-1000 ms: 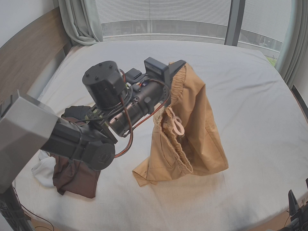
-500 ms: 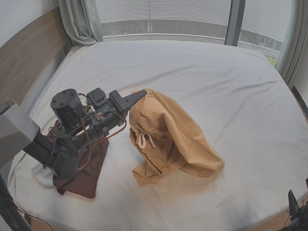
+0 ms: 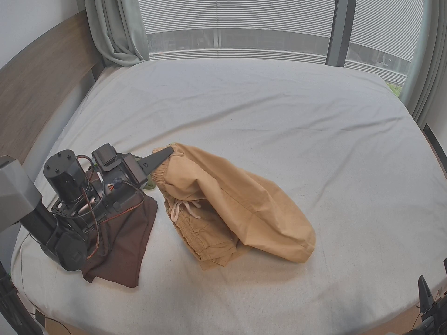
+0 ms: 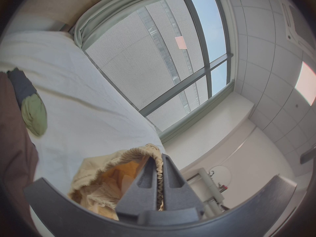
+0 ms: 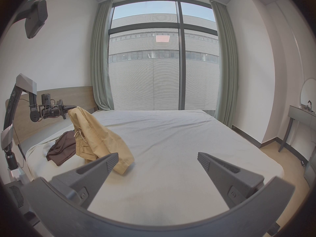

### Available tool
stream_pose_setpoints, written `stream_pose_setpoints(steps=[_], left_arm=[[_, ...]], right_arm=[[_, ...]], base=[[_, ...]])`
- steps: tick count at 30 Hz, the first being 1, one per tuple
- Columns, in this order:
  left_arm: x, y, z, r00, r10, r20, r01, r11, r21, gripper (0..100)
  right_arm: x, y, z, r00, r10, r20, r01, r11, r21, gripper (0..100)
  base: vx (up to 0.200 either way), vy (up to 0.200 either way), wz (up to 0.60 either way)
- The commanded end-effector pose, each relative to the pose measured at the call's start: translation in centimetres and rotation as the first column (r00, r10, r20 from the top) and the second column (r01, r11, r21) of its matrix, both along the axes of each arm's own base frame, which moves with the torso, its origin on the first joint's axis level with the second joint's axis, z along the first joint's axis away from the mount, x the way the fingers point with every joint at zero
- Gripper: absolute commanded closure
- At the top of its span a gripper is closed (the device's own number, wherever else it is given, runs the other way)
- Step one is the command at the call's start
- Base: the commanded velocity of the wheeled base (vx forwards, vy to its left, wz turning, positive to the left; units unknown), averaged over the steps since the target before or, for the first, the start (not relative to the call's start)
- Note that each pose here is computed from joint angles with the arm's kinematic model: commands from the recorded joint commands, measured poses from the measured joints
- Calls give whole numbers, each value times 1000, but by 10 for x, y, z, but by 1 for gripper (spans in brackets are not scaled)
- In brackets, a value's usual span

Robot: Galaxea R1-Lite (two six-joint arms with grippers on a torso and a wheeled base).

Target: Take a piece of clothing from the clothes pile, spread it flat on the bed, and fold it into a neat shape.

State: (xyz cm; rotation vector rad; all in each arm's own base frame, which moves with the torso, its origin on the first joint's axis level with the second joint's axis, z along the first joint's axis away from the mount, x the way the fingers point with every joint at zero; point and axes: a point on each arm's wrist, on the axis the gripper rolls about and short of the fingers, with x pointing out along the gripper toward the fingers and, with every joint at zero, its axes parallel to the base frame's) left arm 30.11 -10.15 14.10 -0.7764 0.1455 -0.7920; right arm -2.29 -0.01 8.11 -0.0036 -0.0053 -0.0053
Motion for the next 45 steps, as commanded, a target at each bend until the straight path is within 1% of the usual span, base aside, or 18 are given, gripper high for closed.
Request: stream_pose_setpoints(steps=[1, 3, 4, 20, 27, 30, 31, 32, 33, 35, 37, 38, 39, 40, 41, 42, 43, 45], left_arm=[[-1, 7, -8, 999, 32, 1, -32, 998, 45, 100], [1, 9, -11, 998, 42, 48, -47, 993, 108, 100], [1, 9, -12, 998, 46, 52, -51, 992, 113, 100], [-3, 13, -14, 997, 65, 35, -69, 991, 117, 100], [-2, 15, -14, 996, 84, 35, -87, 989, 116, 100], [-1, 14, -15, 994, 100, 34, -104, 988, 114, 100], [-1, 14, -15, 994, 105, 31, -108, 988, 114, 100], [-1, 14, -16, 994, 105, 29, -108, 988, 115, 100], [-1, 14, -16, 994, 105, 31, -108, 988, 114, 100], [1, 13, -15, 994, 104, 35, -107, 988, 112, 100], [2, 12, -16, 994, 102, 34, -105, 988, 113, 100], [2, 12, -16, 994, 102, 34, -105, 988, 113, 100], [1, 12, -15, 994, 102, 35, -105, 988, 112, 100], [1, 12, -15, 994, 102, 35, -105, 988, 112, 100], [1, 12, -15, 994, 102, 36, -105, 988, 112, 100], [1, 12, -14, 994, 105, 39, -109, 988, 110, 100], [1, 12, -14, 994, 104, 41, -107, 988, 110, 100], [2, 13, -12, 993, 105, 45, -109, 988, 108, 100]], right_arm=[[1, 0, -5, 1000, -1, -11, 1, 1000, -1, 0], [1, 0, -5, 1000, -1, -10, 1, 1000, -1, 0], [1, 0, -5, 1000, -1, -7, 1, 1000, -1, 0], [0, 0, -5, 1000, -5, 1, 5, 1000, 25, 0], [0, 0, -5, 1000, 2, 1, -2, 1000, 16, 0], [-1, 0, 2, 999, 7, 42, -8, 1000, 19, 0], [-11, 0, 36, 982, 5, 187, -12, 999, 31, 0], [-22, 0, 71, 955, 6, 297, -18, 999, 40, 0], [-23, 0, 91, 951, 12, 309, -26, 999, 41, 0], [-4, 0, 111, 972, 60, 227, -71, 997, 41, 0], [18, 1, 111, 981, 152, 117, -158, 986, 49, 0], [21, 2, 111, 980, 168, 103, -174, 983, 51, 0], [36, 5, 111, 961, 272, 47, -275, 957, 92, 0], [40, 6, 114, 946, 321, 43, -323, 937, 129, 0], [45, 9, 118, 925, 377, 46, -379, 909, 172, 0], [47, 10, 120, 919, 391, 46, -393, 902, 181, 0], [55, 15, 128, 891, 452, 42, -450, 865, 223, 0], [64, 20, 135, 875, 482, 31, -475, 846, 244, 0]], base=[[0, 0, 0], [0, 0, 0], [0, 0, 0], [0, 0, 0], [0, 0, 0], [0, 0, 0], [0, 0, 0], [0, 0, 0], [0, 0, 0], [0, 0, 0], [0, 0, 0], [0, 0, 0], [0, 0, 0], [0, 0, 0], [0, 0, 0], [0, 0, 0], [0, 0, 0], [0, 0, 0]])
